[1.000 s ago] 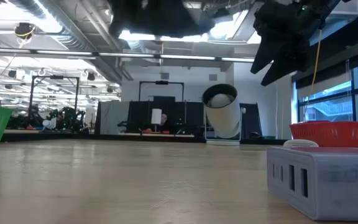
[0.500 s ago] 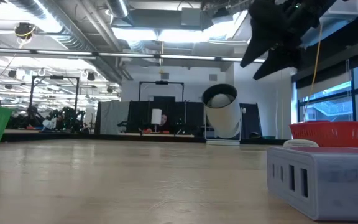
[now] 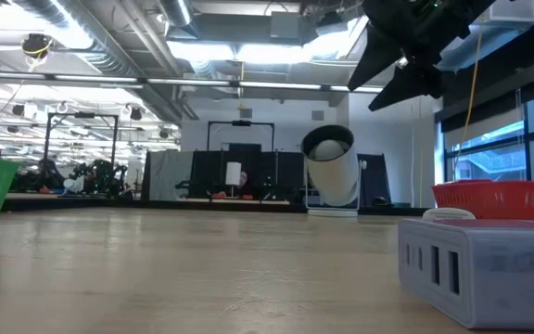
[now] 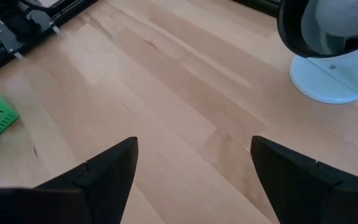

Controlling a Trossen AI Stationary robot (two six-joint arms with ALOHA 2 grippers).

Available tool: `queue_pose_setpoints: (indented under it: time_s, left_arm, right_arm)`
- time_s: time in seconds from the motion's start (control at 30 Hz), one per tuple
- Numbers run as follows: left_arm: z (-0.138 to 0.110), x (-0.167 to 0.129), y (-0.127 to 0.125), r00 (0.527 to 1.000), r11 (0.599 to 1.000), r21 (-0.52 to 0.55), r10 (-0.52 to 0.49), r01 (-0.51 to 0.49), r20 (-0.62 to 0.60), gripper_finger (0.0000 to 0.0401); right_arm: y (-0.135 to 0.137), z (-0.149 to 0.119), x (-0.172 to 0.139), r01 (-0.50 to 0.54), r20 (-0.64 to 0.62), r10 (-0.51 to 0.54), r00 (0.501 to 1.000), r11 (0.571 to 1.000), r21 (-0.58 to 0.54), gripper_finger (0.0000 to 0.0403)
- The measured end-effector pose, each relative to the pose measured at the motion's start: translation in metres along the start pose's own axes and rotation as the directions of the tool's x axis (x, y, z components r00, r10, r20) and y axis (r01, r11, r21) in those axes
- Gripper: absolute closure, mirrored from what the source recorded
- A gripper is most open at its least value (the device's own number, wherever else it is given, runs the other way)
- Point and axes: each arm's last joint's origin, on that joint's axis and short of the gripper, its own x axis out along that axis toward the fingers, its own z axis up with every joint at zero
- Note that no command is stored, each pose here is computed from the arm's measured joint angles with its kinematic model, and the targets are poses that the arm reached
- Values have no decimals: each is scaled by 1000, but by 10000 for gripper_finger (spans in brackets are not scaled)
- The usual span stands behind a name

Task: Pick & Place Office items
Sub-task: Put the blue digital clock into the green bin

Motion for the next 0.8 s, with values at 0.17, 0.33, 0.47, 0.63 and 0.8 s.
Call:
queue_pose_setpoints:
  time_s: [0.17, 0.33, 0.47, 0.63, 0.8]
  left_arm:
    - [-19, -3, 0, 985, 993, -112, 7, -27, -175, 241]
    - [-28, -17, 7, 924, 962, -236, 40, -139, -381, 246]
    - [-25, -37, 21, 840, 931, -248, 99, -267, -534, 244]
    - [-32, -68, 29, 660, 854, -265, 116, -448, -742, 244]
    - [-55, -102, 23, 362, 788, -164, 80, -594, -929, 246]
  right_arm:
    - [0, 0, 0, 0, 0, 0, 1000, 1000, -3, 90]
    - [-1, 1, 0, 35, 33, -34, 999, 999, -30, 90]
    - [-2, 2, 0, 77, 71, -74, 995, 996, -34, 90]
    - [-2, 1, 0, 47, 40, -46, 998, 998, -31, 90]
    - [-2, 0, 0, 45, 32, -44, 999, 998, -37, 90]
